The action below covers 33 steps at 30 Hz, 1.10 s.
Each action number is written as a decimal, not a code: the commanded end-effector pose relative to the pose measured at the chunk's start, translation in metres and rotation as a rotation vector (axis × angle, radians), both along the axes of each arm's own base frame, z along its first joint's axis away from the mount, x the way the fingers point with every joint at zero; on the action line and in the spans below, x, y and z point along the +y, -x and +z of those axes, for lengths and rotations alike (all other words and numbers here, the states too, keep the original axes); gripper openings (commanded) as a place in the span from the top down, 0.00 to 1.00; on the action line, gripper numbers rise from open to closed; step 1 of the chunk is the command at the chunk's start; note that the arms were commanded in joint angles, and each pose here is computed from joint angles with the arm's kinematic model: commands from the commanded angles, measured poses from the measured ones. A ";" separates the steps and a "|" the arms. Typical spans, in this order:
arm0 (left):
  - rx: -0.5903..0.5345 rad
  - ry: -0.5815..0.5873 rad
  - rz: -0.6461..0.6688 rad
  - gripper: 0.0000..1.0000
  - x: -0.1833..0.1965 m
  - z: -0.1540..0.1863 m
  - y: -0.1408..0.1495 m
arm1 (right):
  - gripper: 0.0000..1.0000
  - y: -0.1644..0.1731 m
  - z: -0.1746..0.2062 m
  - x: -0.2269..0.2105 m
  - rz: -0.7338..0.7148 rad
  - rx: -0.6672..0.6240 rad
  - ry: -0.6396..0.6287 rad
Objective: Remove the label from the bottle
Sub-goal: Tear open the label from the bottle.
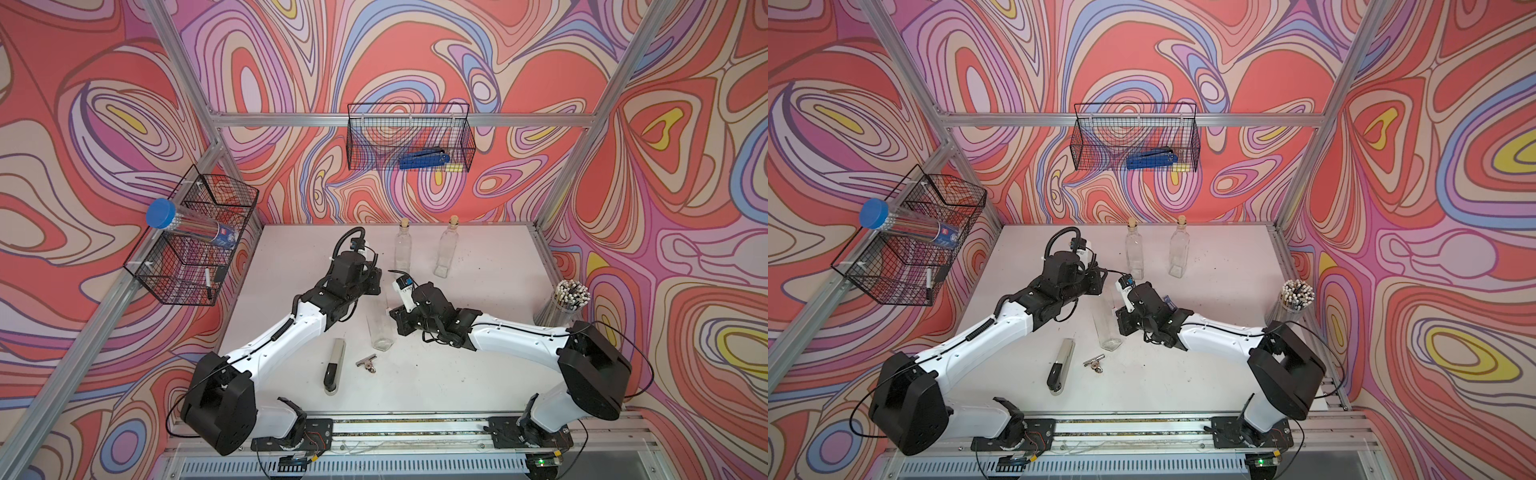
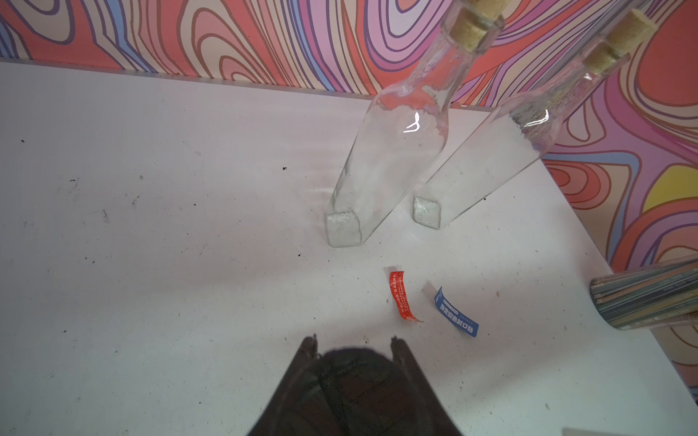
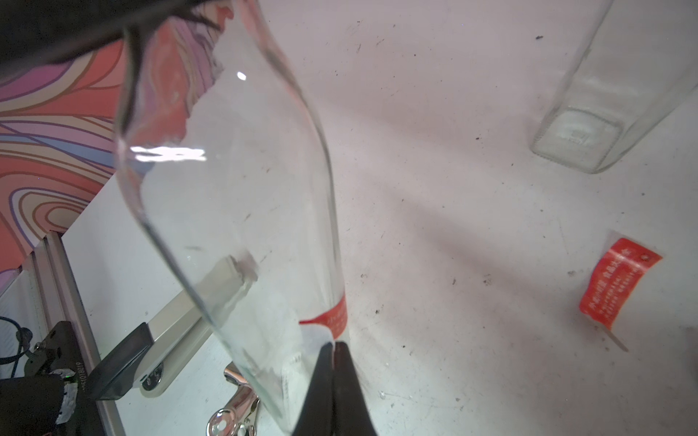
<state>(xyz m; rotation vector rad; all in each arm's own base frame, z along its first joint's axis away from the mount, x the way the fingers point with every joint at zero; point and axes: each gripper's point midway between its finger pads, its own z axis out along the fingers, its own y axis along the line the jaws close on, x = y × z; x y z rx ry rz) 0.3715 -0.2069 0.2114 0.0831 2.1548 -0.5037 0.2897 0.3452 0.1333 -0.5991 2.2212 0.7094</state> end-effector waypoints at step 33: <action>0.059 -0.065 -0.032 1.00 0.004 -0.020 0.013 | 1.00 -0.016 0.003 -0.026 -0.090 -0.038 0.061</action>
